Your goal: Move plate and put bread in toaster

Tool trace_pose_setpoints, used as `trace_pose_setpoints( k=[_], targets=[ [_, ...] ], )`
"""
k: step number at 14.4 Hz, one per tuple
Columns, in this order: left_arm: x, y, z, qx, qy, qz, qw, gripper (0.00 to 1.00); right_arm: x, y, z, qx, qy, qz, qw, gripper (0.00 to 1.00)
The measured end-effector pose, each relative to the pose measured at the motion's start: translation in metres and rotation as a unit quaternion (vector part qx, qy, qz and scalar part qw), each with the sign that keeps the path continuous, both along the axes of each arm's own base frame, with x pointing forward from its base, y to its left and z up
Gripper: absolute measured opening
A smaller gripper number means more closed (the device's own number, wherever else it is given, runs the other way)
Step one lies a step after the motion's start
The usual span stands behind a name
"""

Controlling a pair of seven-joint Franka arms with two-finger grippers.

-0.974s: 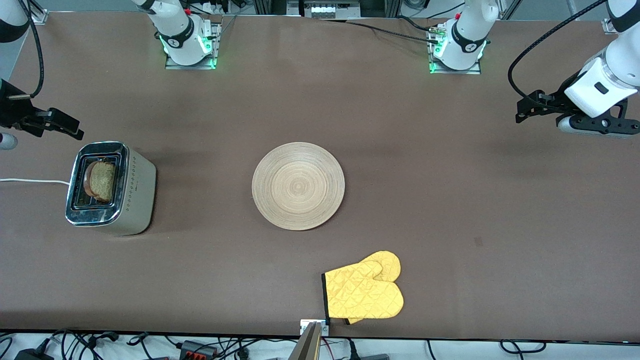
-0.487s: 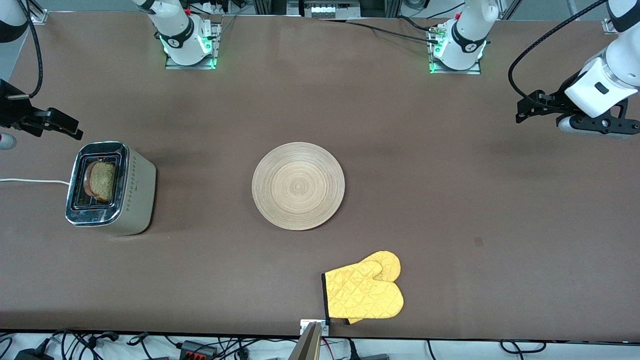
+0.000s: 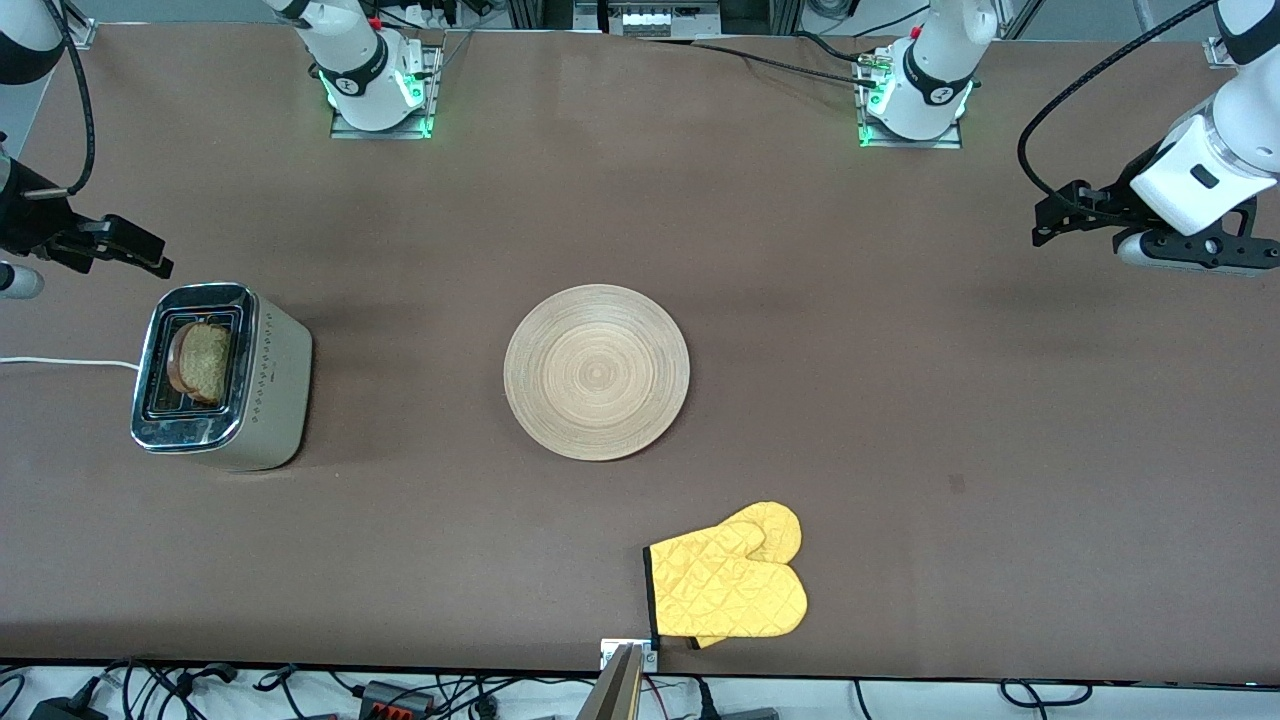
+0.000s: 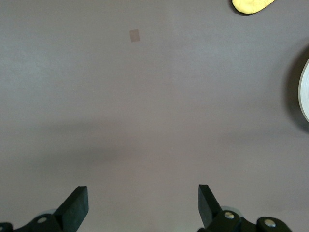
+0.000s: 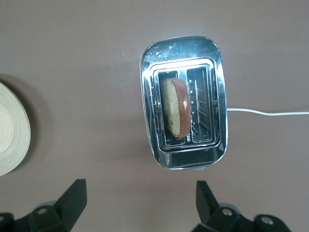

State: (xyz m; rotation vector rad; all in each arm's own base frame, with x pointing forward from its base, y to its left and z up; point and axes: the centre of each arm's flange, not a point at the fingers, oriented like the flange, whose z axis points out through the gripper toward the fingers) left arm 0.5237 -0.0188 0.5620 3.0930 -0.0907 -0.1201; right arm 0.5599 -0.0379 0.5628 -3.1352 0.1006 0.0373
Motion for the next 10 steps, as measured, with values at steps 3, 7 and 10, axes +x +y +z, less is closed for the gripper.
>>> trace_pose_setpoints(
  k=[3,7,10],
  targets=[
    [0.0,0.0001,0.0,0.0,0.0,0.0,1.0,1.0,-0.0009,0.0003,-0.0006,0.0,0.004,0.0,1.0,1.0],
    [0.0,0.0001,0.0,0.0,0.0,0.0,1.0,1.0,-0.0038,0.0008,0.0045,0.0,0.002,0.001,1.0,1.0],
    [0.0,0.0001,0.0,0.0,0.0,0.0,1.0,1.0,-0.0056,0.0009,0.0081,0.0,-0.001,0.002,1.0,1.0]
  ],
)
